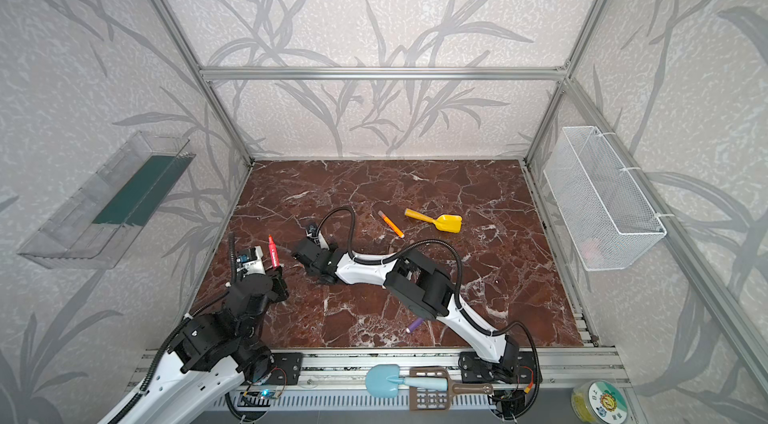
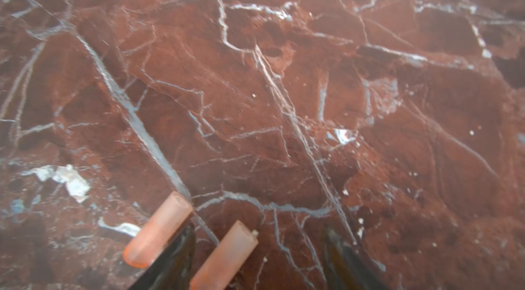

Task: Insert the pens into the pen caps
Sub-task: 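Grasp one pale pink cap with the right gripper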

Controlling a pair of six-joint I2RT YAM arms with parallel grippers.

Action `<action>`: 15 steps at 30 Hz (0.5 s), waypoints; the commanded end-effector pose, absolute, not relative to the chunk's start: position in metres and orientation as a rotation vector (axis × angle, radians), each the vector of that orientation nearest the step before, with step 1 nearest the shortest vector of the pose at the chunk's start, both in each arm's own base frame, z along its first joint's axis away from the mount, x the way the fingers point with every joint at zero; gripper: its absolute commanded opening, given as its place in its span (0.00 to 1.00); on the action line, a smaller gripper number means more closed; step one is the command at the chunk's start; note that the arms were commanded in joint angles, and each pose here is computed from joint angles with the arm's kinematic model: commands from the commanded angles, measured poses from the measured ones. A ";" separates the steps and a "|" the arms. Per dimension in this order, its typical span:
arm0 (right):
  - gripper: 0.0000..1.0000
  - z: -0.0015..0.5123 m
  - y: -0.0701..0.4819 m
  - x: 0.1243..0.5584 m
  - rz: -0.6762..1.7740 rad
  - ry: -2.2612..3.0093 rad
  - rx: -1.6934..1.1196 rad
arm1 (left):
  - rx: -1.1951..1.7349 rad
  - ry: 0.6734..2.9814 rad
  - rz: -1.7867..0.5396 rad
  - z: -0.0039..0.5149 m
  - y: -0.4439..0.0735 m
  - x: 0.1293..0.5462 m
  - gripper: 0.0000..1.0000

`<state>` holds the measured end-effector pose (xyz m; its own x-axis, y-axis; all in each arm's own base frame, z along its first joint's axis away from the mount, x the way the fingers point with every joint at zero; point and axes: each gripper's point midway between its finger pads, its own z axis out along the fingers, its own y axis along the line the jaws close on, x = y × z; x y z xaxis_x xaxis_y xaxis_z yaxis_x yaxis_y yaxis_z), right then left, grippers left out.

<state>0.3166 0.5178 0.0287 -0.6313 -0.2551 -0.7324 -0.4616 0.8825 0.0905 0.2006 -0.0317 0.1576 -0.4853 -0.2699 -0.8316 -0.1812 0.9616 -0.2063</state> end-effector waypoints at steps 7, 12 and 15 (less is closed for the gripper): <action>0.46 0.025 0.497 0.313 0.288 2.300 -0.508 | -0.352 2.077 -0.092 0.155 -0.026 0.200 0.00; 0.44 0.019 0.502 0.313 0.280 2.314 -0.530 | -0.354 2.075 -0.096 0.156 -0.025 0.199 0.00; 0.43 0.013 0.504 0.313 0.268 2.326 -0.544 | -0.356 2.074 -0.096 0.156 -0.025 0.199 0.00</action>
